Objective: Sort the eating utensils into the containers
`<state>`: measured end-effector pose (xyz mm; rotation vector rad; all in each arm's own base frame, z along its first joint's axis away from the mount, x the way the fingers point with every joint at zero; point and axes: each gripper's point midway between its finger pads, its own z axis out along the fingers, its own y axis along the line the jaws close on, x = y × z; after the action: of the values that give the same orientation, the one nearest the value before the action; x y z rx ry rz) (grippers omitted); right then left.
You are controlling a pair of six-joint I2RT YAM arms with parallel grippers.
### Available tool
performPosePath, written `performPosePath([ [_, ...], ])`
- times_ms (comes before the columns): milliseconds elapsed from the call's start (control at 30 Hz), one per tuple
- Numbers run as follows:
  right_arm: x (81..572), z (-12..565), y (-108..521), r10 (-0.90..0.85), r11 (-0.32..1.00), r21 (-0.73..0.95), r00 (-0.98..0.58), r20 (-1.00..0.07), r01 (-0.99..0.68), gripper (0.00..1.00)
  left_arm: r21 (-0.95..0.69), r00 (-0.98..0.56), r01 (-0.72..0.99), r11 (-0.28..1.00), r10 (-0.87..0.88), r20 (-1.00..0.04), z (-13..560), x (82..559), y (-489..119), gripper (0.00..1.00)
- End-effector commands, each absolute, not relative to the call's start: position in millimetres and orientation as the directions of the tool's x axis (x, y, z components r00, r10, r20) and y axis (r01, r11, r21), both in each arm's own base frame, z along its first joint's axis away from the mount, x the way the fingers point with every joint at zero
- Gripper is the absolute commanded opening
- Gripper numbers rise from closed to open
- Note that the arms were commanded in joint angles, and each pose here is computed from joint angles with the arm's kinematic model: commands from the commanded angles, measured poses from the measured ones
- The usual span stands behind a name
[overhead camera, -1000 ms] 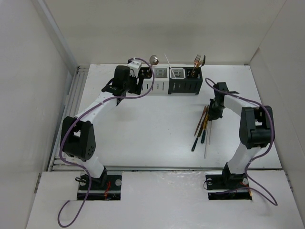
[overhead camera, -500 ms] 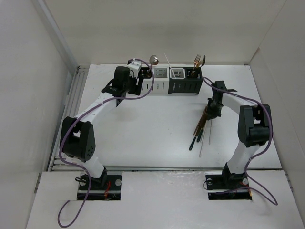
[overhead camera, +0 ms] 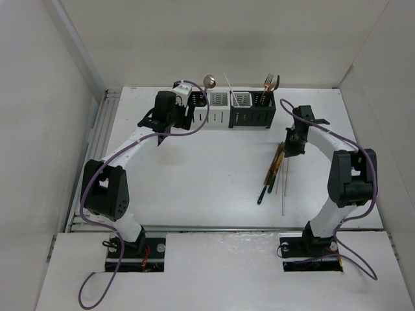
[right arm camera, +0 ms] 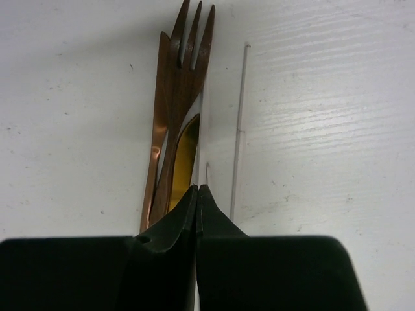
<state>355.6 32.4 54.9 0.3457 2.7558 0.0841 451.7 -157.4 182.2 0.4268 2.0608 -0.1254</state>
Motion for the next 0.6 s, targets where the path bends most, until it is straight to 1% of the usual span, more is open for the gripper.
performPosePath([
  [0,365.3,75.1,32.7,0.224,0.974,0.118,-0.891,-0.394,0.193,0.00,0.099,-0.374,0.342,0.934,0.232,-0.898,210.9,454.0,-155.4,0.69],
  [100,359.6,63.5,31.1,0.232,0.973,0.098,-0.910,-0.345,0.211,0.00,0.112,-0.371,0.337,0.935,0.241,-0.897,211.0,454.6,-153.5,0.69],
  [133,355.8,58.6,28.2,0.232,0.973,0.078,-0.917,-0.326,0.218,0.02,0.112,-0.371,0.337,0.935,0.241,-0.897,211.0,454.6,-153.5,0.69],
  [167,348.7,54.3,22.7,0.239,0.971,0.058,-0.925,-0.295,0.233,0.08,0.112,-0.371,0.337,0.935,0.241,-0.897,211.0,454.6,-153.5,0.69],
  [200,345.6,49.4,20.7,0.239,0.971,0.042,-0.931,-0.277,0.237,0.16,0.112,-0.371,0.337,0.935,0.241,-0.897,211.0,454.6,-153.5,0.69],
  [267,342.7,46.4,5.0,0.271,0.961,0.020,-0.923,-0.272,0.277,0.23,0.116,-0.372,0.330,0.937,0.241,-0.896,211.1,455.0,-152.0,0.69],
  [300,339.1,46.6,-0.3,0.286,0.956,0.019,-0.919,-0.271,0.291,0.28,0.116,-0.372,0.330,0.937,0.241,-0.896,211.1,455.0,-152.0,0.70],
  [333,339.0,46.6,-5.0,0.298,0.952,0.019,-0.915,-0.271,0.305,0.30,0.116,-0.372,0.330,0.937,0.241,-0.896,211.1,455.0,-152.0,0.70],
  [433,344.9,50.2,-13.0,0.297,0.951,0.003,-0.908,-0.296,0.311,0.31,0.116,-0.372,0.330,0.937,0.241,-0.896,211.1,455.0,-152.0,0.70],
  [567,346.8,34.2,-3.0,0.277,0.961,0.043,-0.931,-0.238,0.275,0.31,0.115,-0.364,0.329,0.937,0.239,-0.900,213.0,456.3,-152.4,0.70],
])
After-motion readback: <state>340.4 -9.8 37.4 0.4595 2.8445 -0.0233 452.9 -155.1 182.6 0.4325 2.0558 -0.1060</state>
